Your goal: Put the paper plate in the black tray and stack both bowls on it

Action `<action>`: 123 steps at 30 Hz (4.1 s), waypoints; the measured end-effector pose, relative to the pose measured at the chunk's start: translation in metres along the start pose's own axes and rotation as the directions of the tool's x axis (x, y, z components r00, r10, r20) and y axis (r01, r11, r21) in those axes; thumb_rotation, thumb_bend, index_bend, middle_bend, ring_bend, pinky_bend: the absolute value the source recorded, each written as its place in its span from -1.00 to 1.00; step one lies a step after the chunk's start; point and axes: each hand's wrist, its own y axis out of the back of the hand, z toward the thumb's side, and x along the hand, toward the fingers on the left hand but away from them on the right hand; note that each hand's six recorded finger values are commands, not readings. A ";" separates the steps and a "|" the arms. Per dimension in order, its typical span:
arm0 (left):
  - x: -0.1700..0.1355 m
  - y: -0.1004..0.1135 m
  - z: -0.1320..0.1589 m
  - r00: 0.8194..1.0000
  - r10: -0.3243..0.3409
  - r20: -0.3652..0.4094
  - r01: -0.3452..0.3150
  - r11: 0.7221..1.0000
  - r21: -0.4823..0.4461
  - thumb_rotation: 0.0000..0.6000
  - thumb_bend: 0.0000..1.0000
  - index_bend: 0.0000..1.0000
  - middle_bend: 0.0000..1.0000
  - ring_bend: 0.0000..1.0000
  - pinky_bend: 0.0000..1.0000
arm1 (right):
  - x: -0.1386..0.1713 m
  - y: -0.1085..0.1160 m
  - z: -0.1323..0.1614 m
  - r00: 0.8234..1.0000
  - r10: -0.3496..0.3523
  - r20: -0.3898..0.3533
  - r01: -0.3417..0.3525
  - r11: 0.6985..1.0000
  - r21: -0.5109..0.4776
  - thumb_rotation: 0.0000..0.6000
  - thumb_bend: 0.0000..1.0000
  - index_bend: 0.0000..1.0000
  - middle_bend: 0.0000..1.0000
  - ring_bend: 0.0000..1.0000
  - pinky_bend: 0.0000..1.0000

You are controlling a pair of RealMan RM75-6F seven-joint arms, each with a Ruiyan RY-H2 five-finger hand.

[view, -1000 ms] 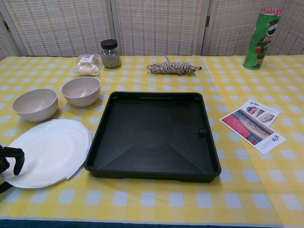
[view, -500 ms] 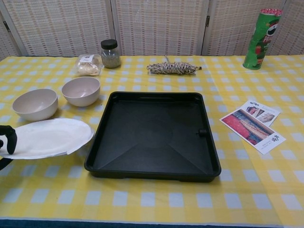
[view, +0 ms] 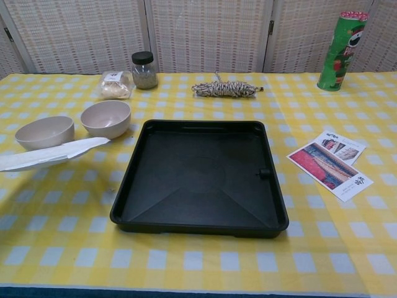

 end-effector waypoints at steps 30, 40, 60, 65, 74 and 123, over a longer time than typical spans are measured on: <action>0.066 -0.044 0.097 0.986 -0.065 0.151 0.073 0.996 -0.050 1.00 0.00 0.29 1.00 1.00 1.00 | 0.015 0.011 -0.002 0.999 -0.011 -0.034 0.009 0.997 -0.074 1.00 -0.52 -1.00 -1.00 -1.00 -0.92; 0.088 -0.062 0.109 0.980 -0.115 0.165 0.138 0.982 -0.131 1.00 0.00 0.28 1.00 1.00 1.00 | 0.024 0.035 -0.015 0.997 -0.079 -0.024 0.075 0.987 -0.139 1.00 -0.52 -1.00 -1.00 -1.00 -0.92; 0.138 -0.105 0.144 0.958 -0.191 0.212 0.230 0.957 -0.176 1.00 -0.03 0.07 1.00 1.00 1.00 | 0.046 0.064 -0.052 0.979 -0.185 0.084 0.197 0.962 -0.188 1.00 -0.52 -1.00 -1.00 -1.00 -0.92; 0.142 -0.116 0.142 0.947 -0.247 0.208 0.281 0.947 -0.156 1.00 -0.09 -0.14 1.00 1.00 1.00 | 0.049 0.063 -0.057 0.974 -0.192 0.117 0.209 0.965 -0.158 1.00 -0.52 -1.00 -1.00 -1.00 -0.95; 0.143 -0.106 0.134 0.933 -0.295 0.205 0.317 0.944 -0.089 1.00 -0.56 -0.55 1.00 1.00 1.00 | 0.047 0.060 -0.053 0.976 -0.187 0.115 0.203 0.968 -0.150 1.00 -0.52 -1.00 -1.00 -1.00 -0.98; 0.119 -0.046 -0.050 0.916 -0.321 -0.242 0.364 0.917 0.162 1.00 -0.28 -0.06 1.00 1.00 1.00 | 0.009 0.017 -0.024 0.997 -0.010 0.073 0.015 0.998 -0.068 1.00 -0.52 -1.00 -1.00 -1.00 -1.00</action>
